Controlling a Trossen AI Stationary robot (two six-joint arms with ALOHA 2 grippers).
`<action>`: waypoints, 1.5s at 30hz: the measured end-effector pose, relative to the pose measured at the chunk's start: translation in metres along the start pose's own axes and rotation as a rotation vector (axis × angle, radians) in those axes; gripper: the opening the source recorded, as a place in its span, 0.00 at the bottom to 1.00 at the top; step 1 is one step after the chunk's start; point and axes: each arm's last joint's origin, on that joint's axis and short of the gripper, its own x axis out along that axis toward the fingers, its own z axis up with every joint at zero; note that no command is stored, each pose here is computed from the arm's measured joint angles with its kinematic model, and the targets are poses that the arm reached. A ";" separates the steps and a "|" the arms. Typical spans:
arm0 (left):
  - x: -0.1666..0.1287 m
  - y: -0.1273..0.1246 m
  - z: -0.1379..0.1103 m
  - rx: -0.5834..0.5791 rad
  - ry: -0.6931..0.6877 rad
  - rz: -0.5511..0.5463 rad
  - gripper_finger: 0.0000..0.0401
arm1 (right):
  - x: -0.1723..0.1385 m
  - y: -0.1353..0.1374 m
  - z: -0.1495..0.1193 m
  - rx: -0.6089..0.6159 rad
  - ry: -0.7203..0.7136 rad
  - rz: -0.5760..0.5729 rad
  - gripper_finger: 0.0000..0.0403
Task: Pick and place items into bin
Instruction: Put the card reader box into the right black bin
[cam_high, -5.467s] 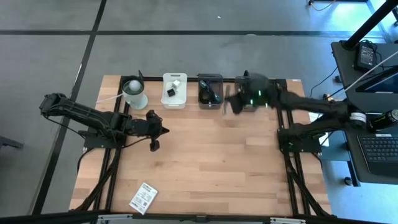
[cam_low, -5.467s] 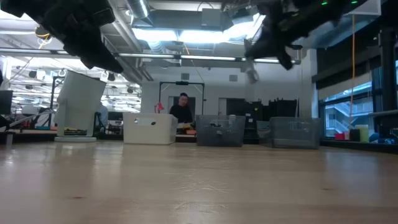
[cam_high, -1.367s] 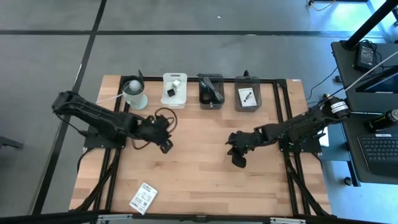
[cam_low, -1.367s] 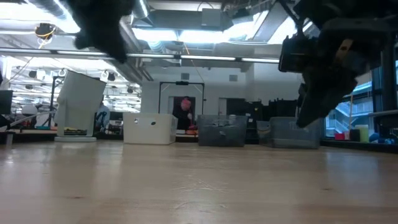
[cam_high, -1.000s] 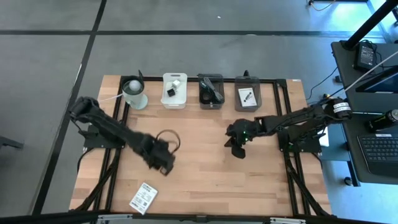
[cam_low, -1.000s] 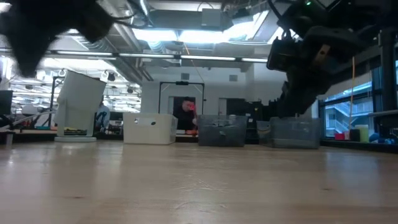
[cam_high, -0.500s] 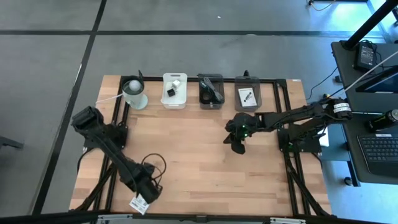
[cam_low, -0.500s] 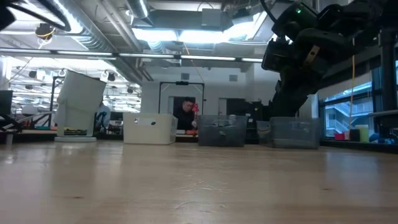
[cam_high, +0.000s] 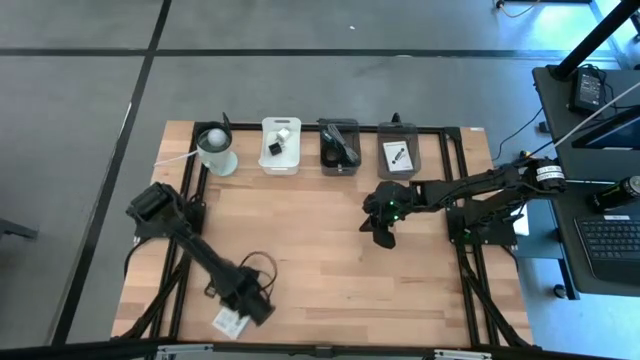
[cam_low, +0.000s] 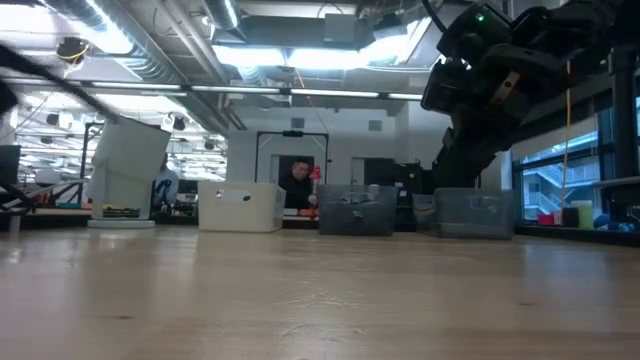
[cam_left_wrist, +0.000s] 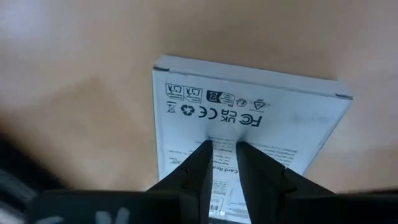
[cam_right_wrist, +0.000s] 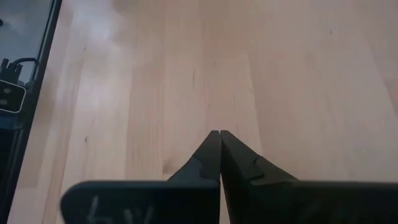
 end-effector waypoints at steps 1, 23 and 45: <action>-0.003 -0.002 0.007 0.007 -0.021 -0.013 0.18 | 0.000 0.000 0.000 -0.008 -0.001 0.000 0.01; -0.078 -0.004 0.204 0.114 -0.442 -0.132 0.10 | 0.000 0.000 0.000 0.089 -0.004 -0.001 0.01; -0.122 0.073 0.186 0.368 -0.622 -0.136 0.01 | 0.019 0.011 0.035 0.566 -0.463 -0.077 0.11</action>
